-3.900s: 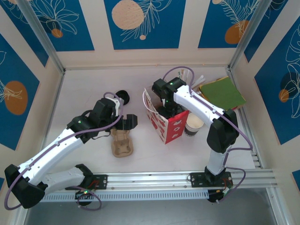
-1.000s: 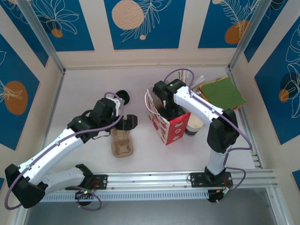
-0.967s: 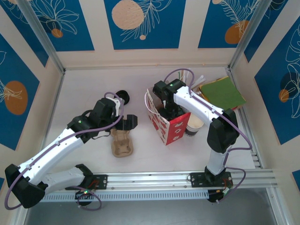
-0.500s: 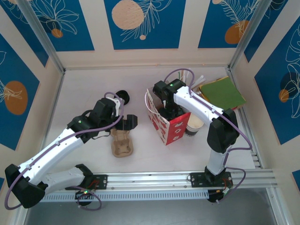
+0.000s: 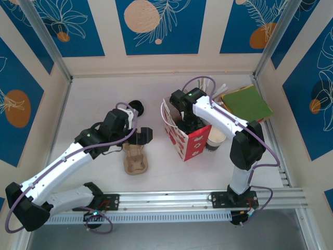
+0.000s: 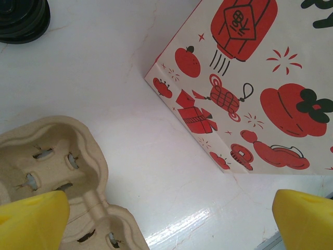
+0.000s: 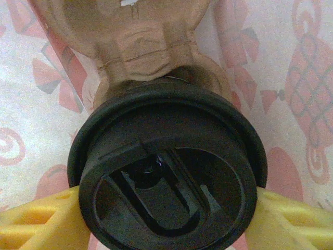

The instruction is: Pack the takeout coffee

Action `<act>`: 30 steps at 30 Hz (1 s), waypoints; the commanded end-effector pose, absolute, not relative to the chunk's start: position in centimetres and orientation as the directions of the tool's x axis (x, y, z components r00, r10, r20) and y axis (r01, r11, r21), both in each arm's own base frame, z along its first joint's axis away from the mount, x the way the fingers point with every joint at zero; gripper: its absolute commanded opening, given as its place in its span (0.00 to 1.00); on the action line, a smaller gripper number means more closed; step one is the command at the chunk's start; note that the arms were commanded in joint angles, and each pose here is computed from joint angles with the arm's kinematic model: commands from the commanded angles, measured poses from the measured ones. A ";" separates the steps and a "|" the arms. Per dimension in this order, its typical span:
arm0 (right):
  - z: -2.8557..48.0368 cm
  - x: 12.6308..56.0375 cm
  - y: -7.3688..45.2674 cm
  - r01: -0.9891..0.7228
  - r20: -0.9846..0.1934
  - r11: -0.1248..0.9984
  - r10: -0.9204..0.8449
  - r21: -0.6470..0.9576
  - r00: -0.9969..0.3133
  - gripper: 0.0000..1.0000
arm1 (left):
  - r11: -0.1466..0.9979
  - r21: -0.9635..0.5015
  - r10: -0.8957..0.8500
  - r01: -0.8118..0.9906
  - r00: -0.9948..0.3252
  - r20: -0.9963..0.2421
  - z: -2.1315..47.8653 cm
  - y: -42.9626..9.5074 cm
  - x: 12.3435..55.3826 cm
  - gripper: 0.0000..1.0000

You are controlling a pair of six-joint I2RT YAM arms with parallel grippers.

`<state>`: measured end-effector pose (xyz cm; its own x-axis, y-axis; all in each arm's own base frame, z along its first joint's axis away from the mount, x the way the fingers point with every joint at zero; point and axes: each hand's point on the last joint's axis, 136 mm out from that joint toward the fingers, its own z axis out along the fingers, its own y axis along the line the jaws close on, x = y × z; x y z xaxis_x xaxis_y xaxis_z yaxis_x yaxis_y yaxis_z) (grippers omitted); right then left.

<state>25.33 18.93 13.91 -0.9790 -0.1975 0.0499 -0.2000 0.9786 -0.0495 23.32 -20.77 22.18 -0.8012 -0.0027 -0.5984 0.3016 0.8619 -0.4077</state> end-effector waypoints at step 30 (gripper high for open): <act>13.8 24.4 18.6 -0.178 0.072 0.984 -0.176 -0.026 -0.982 0.68 | 0.834 -0.457 -0.032 0.310 -0.799 -0.600 23.2 -21.2 23.2 1.00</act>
